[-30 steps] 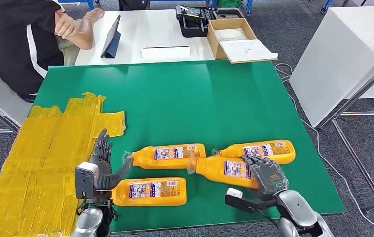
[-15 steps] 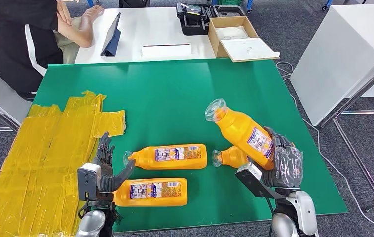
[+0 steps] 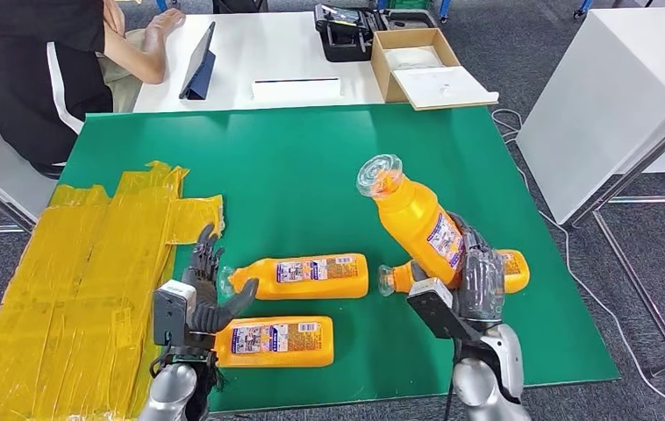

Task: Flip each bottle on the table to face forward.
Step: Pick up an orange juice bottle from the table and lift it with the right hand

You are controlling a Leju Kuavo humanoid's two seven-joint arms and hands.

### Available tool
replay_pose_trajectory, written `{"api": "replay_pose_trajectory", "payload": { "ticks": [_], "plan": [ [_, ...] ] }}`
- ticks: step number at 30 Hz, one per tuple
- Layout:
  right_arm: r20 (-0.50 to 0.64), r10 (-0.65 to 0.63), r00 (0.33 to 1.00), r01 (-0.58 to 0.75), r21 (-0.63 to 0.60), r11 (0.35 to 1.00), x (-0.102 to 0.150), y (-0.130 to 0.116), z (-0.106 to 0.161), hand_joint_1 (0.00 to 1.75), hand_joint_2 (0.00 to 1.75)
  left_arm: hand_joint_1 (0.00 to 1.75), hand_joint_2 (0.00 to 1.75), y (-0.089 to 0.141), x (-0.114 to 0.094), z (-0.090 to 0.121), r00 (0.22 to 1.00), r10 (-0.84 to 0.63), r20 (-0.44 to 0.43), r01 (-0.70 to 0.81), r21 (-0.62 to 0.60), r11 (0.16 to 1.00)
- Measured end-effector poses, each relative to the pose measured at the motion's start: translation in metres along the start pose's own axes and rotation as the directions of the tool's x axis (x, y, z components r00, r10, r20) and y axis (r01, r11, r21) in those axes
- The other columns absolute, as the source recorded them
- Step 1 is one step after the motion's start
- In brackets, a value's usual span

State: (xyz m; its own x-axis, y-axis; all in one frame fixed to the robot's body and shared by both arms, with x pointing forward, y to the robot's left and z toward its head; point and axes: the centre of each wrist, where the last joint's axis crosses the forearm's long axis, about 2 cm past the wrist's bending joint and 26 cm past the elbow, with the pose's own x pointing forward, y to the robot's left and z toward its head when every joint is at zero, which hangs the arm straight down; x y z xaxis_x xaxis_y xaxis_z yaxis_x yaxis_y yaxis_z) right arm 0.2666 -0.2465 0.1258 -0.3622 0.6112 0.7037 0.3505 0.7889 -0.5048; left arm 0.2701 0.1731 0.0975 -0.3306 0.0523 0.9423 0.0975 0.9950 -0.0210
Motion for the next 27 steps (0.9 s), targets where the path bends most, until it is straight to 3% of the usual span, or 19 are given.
{"api": "replay_pose_trajectory", "payload": {
  "ticks": [9, 27],
  "plan": [
    [0.087, -0.22, 0.972, 0.218, 0.025, 0.976, 0.021, 0.051, -0.016, 1.75, 1.75, 0.0, 1.75, -0.035, 0.047, -0.04, 0.99, 0.068, 0.125, -0.045, -0.184, 0.982],
    [0.118, -0.362, 0.925, 0.35, 0.112, 0.93, 0.048, 0.088, -0.039, 1.75, 1.75, 0.0, 1.75, -0.066, 0.096, -0.081, 0.967, 0.093, 0.236, -0.006, -0.347, 0.938]
  ]
}}
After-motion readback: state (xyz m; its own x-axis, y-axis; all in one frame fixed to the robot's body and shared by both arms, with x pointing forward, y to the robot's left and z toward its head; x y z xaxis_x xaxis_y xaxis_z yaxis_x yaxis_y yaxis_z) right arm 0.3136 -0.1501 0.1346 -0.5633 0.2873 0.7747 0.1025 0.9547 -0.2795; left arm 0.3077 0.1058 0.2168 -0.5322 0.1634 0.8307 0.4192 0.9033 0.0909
